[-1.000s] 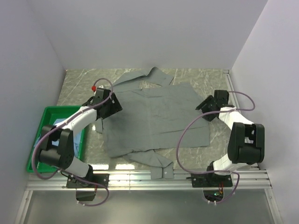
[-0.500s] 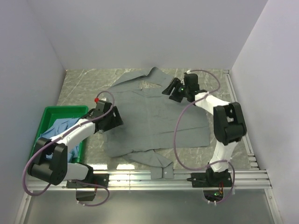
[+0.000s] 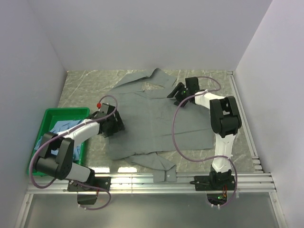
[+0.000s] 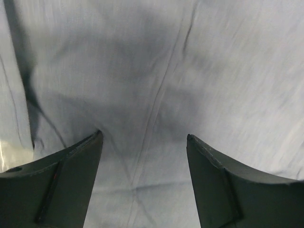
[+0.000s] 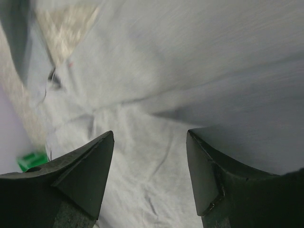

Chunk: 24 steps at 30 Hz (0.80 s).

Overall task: Fold and stack the long sleeve shirts
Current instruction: Flatten the shirt out, then fold the shirt

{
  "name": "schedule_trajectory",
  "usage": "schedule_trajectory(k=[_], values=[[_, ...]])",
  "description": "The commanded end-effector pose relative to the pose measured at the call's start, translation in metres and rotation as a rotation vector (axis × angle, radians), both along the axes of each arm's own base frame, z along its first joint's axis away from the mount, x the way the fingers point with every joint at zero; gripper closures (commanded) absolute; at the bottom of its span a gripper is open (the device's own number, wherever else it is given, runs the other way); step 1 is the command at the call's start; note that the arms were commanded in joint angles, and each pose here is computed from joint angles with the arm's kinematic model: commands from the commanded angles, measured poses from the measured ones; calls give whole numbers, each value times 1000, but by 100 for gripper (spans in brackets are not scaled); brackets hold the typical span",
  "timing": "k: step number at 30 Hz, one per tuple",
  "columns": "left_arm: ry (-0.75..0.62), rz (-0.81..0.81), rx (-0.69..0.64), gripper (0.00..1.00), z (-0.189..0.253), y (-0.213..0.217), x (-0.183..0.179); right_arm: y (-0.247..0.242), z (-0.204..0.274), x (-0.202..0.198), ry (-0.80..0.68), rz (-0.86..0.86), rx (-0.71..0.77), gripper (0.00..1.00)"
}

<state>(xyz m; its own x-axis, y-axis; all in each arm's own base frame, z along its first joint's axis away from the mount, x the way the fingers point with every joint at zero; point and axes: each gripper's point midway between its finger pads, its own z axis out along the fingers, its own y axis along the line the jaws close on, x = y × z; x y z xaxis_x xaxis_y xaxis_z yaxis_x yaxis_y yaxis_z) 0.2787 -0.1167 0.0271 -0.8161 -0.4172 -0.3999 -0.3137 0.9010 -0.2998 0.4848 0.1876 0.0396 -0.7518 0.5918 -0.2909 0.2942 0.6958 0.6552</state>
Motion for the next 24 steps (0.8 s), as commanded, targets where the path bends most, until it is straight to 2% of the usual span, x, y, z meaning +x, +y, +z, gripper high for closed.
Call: schedule_trajectory(k=[1,8,13,14,16,17,18,19,20,24], values=[[-29,13,13,22,1,-1,24,-37,-2,16,34,-133,-46,30],[-67,-5,41,20,7,-11,74,-75,17,30,12,-193,-128,28],[-175,63,52,19,54,-3,87,-97,51,15,-29,-228,-220,28],[-189,88,47,16,62,0,84,-103,70,9,-56,-238,-237,26],[-232,144,64,14,82,14,72,-118,65,-15,-5,-274,-303,24],[-209,165,81,12,83,21,60,-122,81,-26,-23,-284,-312,21],[-189,195,86,10,78,27,48,-133,73,-42,13,-306,-354,19],[-217,223,84,9,89,34,40,-138,83,-58,20,-317,-368,11],[-183,250,84,5,85,39,26,-143,81,-70,38,-324,-385,9],[-113,294,55,4,70,48,-17,-160,61,-136,170,-333,-407,5]])
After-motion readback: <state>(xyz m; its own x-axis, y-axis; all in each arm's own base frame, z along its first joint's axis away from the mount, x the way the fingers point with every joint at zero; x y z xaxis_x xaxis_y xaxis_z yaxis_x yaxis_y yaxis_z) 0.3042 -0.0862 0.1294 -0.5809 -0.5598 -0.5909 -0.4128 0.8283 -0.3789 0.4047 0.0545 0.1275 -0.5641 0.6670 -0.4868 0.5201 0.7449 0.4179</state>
